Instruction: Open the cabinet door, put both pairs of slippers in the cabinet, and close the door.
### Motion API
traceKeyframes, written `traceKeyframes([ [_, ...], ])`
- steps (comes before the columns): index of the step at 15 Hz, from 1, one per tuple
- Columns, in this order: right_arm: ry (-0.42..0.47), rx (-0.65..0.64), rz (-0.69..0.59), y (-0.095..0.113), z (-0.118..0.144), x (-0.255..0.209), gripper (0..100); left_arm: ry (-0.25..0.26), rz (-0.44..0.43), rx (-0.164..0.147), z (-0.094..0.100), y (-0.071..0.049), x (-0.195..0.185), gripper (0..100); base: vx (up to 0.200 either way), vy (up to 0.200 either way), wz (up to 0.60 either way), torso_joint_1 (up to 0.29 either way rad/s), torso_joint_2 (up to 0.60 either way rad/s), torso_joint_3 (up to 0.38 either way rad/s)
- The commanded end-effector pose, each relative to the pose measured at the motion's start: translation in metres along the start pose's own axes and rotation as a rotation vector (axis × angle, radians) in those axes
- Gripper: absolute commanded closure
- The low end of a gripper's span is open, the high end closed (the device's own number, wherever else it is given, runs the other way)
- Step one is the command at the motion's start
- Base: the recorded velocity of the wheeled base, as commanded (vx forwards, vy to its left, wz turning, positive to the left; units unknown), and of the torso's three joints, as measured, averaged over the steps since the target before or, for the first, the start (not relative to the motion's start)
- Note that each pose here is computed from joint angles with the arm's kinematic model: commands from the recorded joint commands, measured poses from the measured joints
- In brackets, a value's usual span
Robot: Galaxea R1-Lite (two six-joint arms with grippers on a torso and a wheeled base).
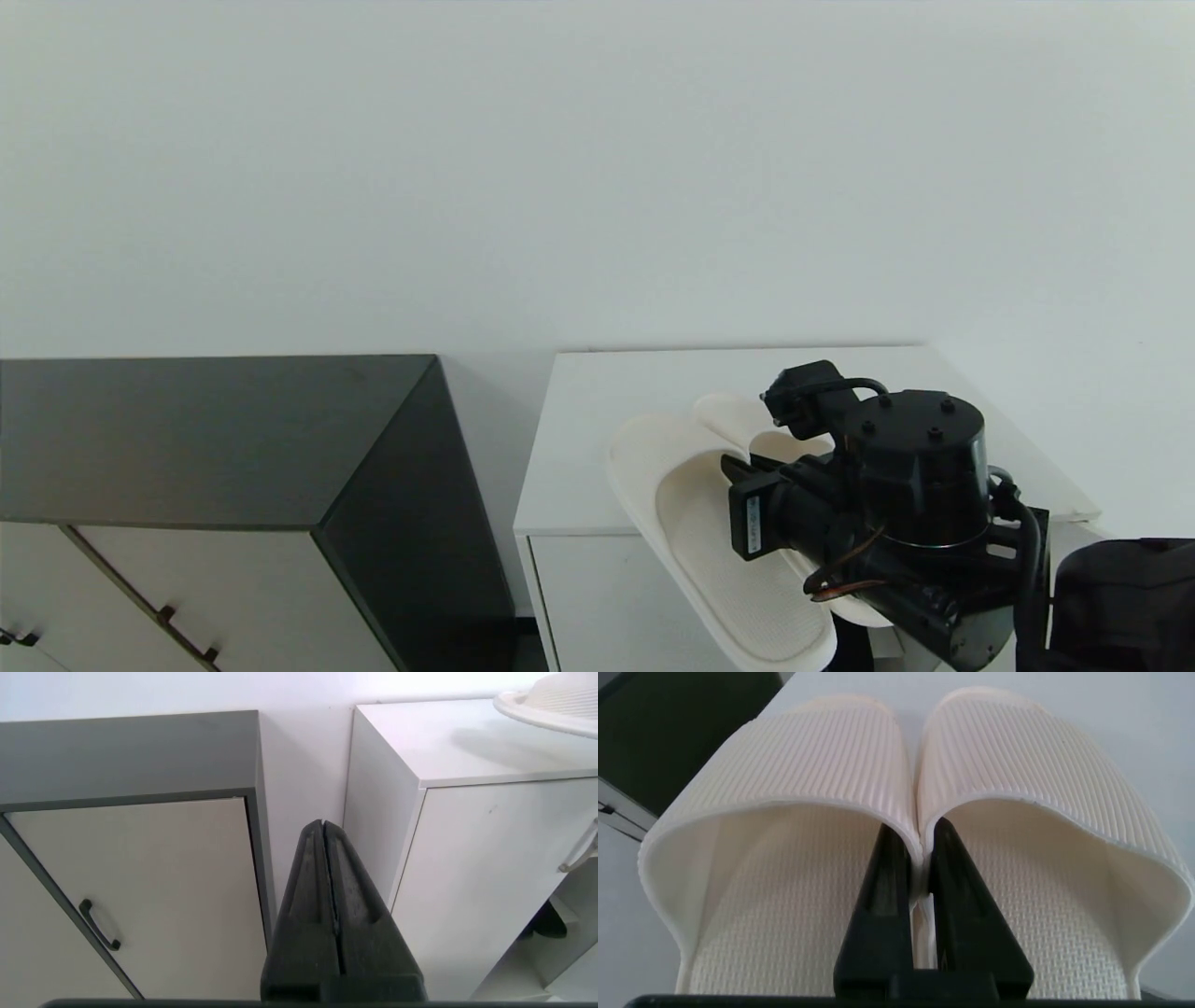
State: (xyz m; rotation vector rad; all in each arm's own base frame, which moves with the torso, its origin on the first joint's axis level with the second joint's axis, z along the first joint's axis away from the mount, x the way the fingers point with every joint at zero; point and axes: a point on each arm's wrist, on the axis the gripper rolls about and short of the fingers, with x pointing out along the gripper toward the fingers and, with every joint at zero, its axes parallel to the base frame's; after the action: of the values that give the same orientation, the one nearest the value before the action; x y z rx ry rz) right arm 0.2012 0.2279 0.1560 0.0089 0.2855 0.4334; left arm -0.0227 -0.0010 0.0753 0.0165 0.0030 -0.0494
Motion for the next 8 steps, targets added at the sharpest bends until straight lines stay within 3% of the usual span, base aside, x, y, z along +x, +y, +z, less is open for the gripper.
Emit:
traceKeyframes([
  [1, 0.004, -0.002, 0.0, 0.0004, -0.0013, 0.0004, 100, 0.0, 0.0, 0.0, 0.0, 0.0, 0.0, 100, -0.2, 0.0, 0.0, 0.017, 0.01, -0.002],
  [8, 0.01, -0.006, -0.001, -0.0001, -0.003, 0.0001, 100, 0.0, 0.0, -0.001, 0.0, 0.0, 0.0, 100, -0.2, 0.0, 0.0, -0.002, 0.0, 0.004],
])
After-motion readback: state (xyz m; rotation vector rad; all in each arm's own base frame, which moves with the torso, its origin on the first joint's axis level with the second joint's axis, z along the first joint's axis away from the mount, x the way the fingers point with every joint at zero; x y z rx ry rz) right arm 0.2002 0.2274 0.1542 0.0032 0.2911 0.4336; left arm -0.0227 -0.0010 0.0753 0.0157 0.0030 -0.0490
